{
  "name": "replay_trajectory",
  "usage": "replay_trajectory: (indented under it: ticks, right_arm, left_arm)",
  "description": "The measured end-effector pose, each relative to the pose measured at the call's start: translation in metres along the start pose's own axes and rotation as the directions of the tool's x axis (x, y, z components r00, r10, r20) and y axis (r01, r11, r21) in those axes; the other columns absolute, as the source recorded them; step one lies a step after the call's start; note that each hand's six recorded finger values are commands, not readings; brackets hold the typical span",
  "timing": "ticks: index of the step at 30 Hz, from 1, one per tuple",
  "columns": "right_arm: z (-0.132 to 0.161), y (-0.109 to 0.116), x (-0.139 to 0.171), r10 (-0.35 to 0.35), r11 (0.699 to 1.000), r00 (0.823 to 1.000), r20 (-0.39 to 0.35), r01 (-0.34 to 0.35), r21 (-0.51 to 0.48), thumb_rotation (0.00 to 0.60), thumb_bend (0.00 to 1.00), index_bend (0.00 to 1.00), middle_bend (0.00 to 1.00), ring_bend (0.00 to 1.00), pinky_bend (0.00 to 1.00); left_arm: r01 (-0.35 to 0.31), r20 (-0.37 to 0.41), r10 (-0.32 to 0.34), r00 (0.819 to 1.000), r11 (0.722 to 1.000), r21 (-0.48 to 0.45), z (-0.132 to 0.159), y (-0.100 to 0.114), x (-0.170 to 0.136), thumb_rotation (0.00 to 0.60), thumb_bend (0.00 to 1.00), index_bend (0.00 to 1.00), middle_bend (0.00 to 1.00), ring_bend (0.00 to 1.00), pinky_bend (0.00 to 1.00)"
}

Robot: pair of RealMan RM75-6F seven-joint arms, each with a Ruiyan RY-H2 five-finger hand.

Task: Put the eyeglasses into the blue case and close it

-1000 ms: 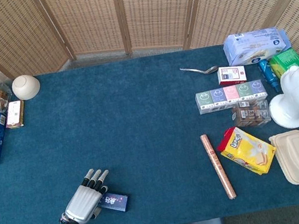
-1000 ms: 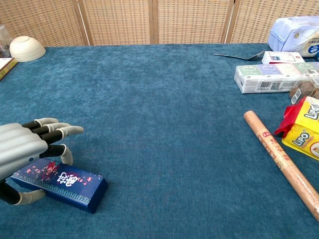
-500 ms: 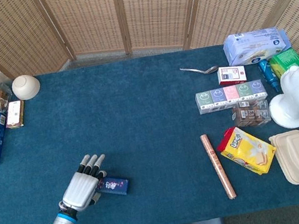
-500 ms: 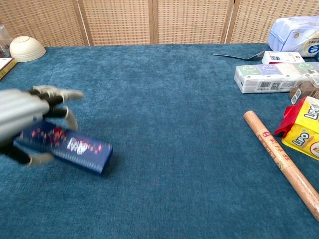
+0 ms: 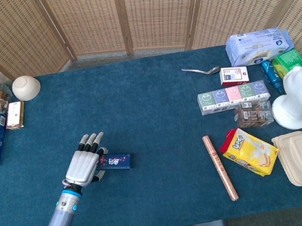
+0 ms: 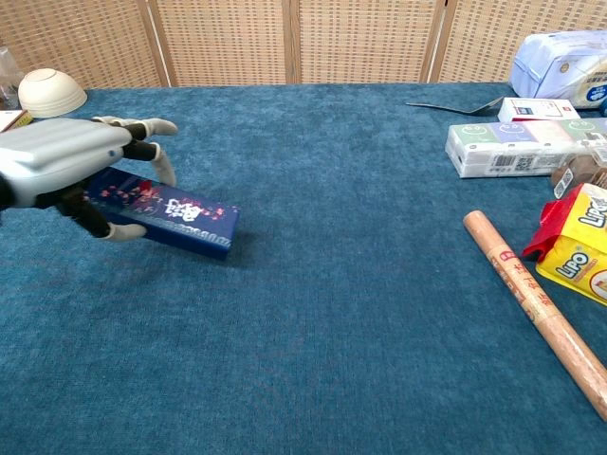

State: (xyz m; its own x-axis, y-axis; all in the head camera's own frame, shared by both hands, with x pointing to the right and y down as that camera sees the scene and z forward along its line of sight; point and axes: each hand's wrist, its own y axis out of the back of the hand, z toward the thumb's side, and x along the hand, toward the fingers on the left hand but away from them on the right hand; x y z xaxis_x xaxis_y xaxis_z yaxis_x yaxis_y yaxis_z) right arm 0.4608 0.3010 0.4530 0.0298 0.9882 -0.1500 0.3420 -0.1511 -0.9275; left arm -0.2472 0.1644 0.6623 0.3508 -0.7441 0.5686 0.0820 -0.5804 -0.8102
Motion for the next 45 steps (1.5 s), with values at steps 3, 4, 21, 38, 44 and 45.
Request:
replay_trajectory:
  ticks: [3,4,21,38,44,45]
  right_arm:
    - [0.000,0.000,0.000,0.000,1.000,1.000,0.004,0.000,0.002,0.336,0.44,0.00,0.12,0.10,0.33]
    - [0.000,0.000,0.001,0.000,1.000,1.000,0.006,0.000,0.003,0.337,0.44,0.00,0.12,0.10,0.33]
    - [0.010,-0.004,-0.014,0.008,1.000,1.000,-0.023,-0.008,0.005,0.334,0.44,0.00,0.12,0.08,0.32]
    - [0.029,-0.057,-0.081,0.148,0.987,0.986,-0.081,-0.143,0.068,0.335,0.45,0.00,0.09,0.02,0.25]
    - [0.047,-0.084,-0.108,0.185,0.980,0.974,-0.127,-0.174,0.095,0.331,0.46,0.00,0.08,0.02,0.24]
    - [0.049,-0.087,-0.111,0.190,0.979,0.973,-0.132,-0.178,0.098,0.332,0.46,0.00,0.08,0.02,0.24]
  left_arm:
    - [0.017,-0.008,-0.017,1.000,1.000,-0.019,0.003,-0.006,0.010,0.559,0.27,0.41,0.00,0.00,0.00]
    - [0.024,-0.007,-0.024,1.000,0.999,-0.027,0.005,-0.008,0.013,0.555,0.27,0.37,0.00,0.00,0.00]
    - [0.095,-0.028,-0.096,0.995,0.995,-0.044,-0.007,-0.008,-0.006,0.465,0.25,0.00,0.00,0.00,0.00]
    - [-0.109,-0.191,0.067,0.979,0.969,-0.221,-0.089,0.021,-0.119,0.465,0.25,0.00,0.00,0.00,0.00]
    - [-0.204,-0.312,0.127,0.942,0.953,-0.226,-0.126,0.021,-0.186,0.468,0.25,0.00,0.00,0.00,0.00]
    - [-0.218,-0.334,0.135,0.933,0.950,-0.225,-0.131,0.021,-0.197,0.465,0.25,0.00,0.00,0.00,0.00]
